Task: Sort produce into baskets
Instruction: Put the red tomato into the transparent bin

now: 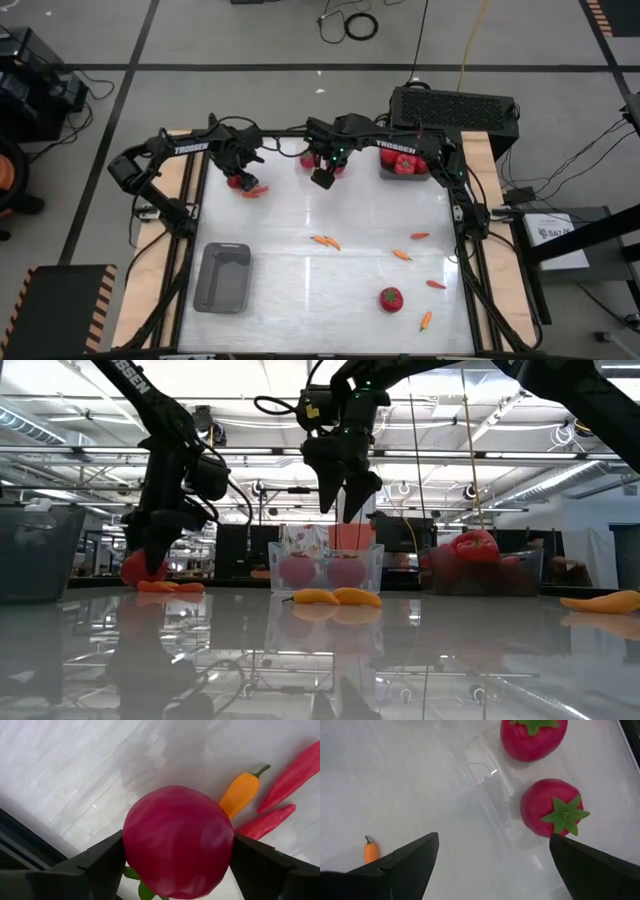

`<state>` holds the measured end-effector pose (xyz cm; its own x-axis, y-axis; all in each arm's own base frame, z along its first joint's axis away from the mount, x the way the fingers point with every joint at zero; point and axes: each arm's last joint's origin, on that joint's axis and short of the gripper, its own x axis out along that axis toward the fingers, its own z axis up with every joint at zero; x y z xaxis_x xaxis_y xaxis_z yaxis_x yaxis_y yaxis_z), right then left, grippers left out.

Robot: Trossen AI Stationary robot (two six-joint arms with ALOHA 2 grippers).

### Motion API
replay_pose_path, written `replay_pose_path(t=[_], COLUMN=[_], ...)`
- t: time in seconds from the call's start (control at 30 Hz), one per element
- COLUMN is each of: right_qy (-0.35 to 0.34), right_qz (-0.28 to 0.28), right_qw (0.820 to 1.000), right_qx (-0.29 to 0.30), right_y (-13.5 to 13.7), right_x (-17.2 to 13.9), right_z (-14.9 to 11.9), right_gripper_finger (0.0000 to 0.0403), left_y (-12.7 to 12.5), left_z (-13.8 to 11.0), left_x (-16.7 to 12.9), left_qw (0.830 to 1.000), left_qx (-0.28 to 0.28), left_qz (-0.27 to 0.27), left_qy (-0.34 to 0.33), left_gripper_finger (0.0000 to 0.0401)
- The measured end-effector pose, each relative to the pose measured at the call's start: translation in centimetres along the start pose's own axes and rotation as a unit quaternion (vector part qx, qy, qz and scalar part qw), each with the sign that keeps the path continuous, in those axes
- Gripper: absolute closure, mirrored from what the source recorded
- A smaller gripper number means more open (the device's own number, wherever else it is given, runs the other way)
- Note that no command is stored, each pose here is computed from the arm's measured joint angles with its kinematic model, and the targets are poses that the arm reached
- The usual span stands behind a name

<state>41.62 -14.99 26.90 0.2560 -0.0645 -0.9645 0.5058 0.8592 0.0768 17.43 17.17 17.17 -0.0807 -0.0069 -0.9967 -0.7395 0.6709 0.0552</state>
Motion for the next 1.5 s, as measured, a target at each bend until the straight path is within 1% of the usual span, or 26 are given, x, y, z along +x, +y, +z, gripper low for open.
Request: replay_pose_path(t=[0.1,0.2,0.3,0.37,0.47,0.6,0.67,0.73,0.83,0.9,0.97,1.03,1.23,1.3,1.5], right_qy=[0.001,0.009,0.005,-0.005,-0.029,-0.047,-0.050,-0.053,-0.051,-0.062,-0.064,-0.066,-0.056,-0.046,-0.023], right_qz=[0.000,-0.002,-0.001,-0.013,-0.047,-0.084,-0.096,-0.110,-0.142,-0.138,-0.115,-0.103,-0.094,-0.098,-0.104], right_qw=[1.000,1.000,1.000,0.999,0.996,0.990,0.986,0.982,0.973,0.970,0.971,0.970,0.968,0.967,0.957], right_qx=[0.000,0.004,0.018,0.037,0.063,0.102,0.124,0.145,0.175,0.190,0.198,0.208,0.227,0.231,0.269], right_y=[0.0,0.0,-0.1,-0.1,0.1,0.8,1.2,1.7,2.5,3.3,4.2,5.3,7.6,8.0,8.1], right_x=[0.0,-0.1,-0.9,-2.1,-4.4,-7.8,-9.4,-10.7,-12.4,-13.2,-14.1,-14.6,-14.8,-14.5,-13.7], right_z=[0.0,-0.2,-0.4,-0.7,-1.4,-3.2,-4.4,-5.5,-7.3,-8.2,-9.5,-10.6,-15.1,-16.6,-20.8], right_gripper_finger=[0.0030,0.0030,0.0030,0.0030,0.0030,0.0030,0.0030,0.0030,0.0030,0.0030,0.0030,0.0030,0.0030,0.0030,0.0030], left_y=[0.0,0.0,0.1,0.1,-0.2,-1.3,-2.4,-3.8,-6.1,-7.7,-8.9,-9.9,-12.5,-13.4,-14.9], left_z=[-0.1,-0.4,-0.5,-0.5,-0.6,-0.7,-0.5,0.0,0.8,1.7,2.6,3.8,7.2,8.4,11.2], left_x=[0.0,-0.3,-1.5,-2.5,-4.5,-7.3,-8.6,-9.8,-11.0,-11.6,-11.7,-11.7,-10.6,-10.1,-8.3], left_qw=[1.000,1.000,1.000,0.999,0.997,0.990,0.984,0.974,0.954,0.940,0.933,0.929,0.931,0.931,0.938], left_qx=[-0.002,-0.002,-0.002,-0.003,0.003,0.025,0.047,0.072,0.110,0.134,0.155,0.164,0.191,0.194,0.196], left_qz=[0.000,0.001,0.001,-0.001,-0.004,-0.019,-0.036,-0.050,-0.069,-0.081,-0.084,-0.087,-0.090,-0.092,-0.087], left_qy=[0.004,0.008,-0.012,-0.035,-0.076,-0.135,-0.167,-0.210,-0.270,-0.303,-0.313,-0.320,-0.298,-0.296,-0.271], left_gripper_finger=[0.0106,0.0109,0.0109,0.0109,0.0109,0.0109,0.0109,0.0109,0.0110,0.0110,0.0110,0.0110,0.0110,0.0110,0.0110])
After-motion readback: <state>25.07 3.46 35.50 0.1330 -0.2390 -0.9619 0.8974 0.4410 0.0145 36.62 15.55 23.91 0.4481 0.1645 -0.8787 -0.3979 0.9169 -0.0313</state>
